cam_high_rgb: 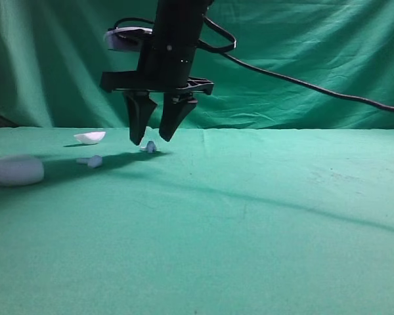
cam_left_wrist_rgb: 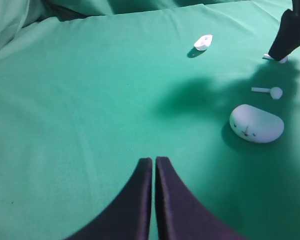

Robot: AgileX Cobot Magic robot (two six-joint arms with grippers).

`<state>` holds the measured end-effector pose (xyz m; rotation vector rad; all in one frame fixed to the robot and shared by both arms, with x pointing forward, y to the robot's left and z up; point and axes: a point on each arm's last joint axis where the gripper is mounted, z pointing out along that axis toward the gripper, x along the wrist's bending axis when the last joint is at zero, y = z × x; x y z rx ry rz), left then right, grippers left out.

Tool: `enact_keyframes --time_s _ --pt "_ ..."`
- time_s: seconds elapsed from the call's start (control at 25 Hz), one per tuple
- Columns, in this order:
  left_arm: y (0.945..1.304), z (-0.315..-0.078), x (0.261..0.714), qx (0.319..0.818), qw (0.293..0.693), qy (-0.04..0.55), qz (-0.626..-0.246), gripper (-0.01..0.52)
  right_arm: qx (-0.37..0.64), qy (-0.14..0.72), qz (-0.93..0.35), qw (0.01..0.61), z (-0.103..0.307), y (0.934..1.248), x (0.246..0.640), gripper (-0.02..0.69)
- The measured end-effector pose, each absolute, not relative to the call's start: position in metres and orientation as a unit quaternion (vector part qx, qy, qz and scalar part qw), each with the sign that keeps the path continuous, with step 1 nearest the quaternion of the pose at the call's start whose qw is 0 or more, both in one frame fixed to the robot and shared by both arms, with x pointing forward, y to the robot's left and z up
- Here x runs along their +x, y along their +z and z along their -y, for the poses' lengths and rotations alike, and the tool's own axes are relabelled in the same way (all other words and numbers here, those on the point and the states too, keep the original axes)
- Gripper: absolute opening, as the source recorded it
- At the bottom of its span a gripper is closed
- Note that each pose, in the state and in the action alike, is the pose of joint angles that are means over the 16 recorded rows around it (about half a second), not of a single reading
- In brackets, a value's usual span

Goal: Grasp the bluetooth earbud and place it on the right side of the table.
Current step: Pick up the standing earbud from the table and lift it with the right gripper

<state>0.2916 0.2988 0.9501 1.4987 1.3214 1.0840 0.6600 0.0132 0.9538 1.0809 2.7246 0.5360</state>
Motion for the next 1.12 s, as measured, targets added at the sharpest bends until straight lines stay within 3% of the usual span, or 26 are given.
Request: enact_keyframes --time_s 0.44,0.88,1.12 --pt "0.95 -0.299 0.292 0.598 0.421 0.433 -0.527 0.0 0.38 0.182 -0.903 0.079 -0.016 0.94 0.664 0.338" --pt "0.95 -0.299 0.292 0.598 0.421 0.433 -0.527 0.0 0.387 0.171 -0.903 0.073 -0.014 0.943 0.663 0.162" --pt "0.95 -0.299 0.292 0.598 0.421 0.433 -0.527 0.0 0.387 0.171 -0.902 0.083 -0.01 0.975 0.66 0.09"
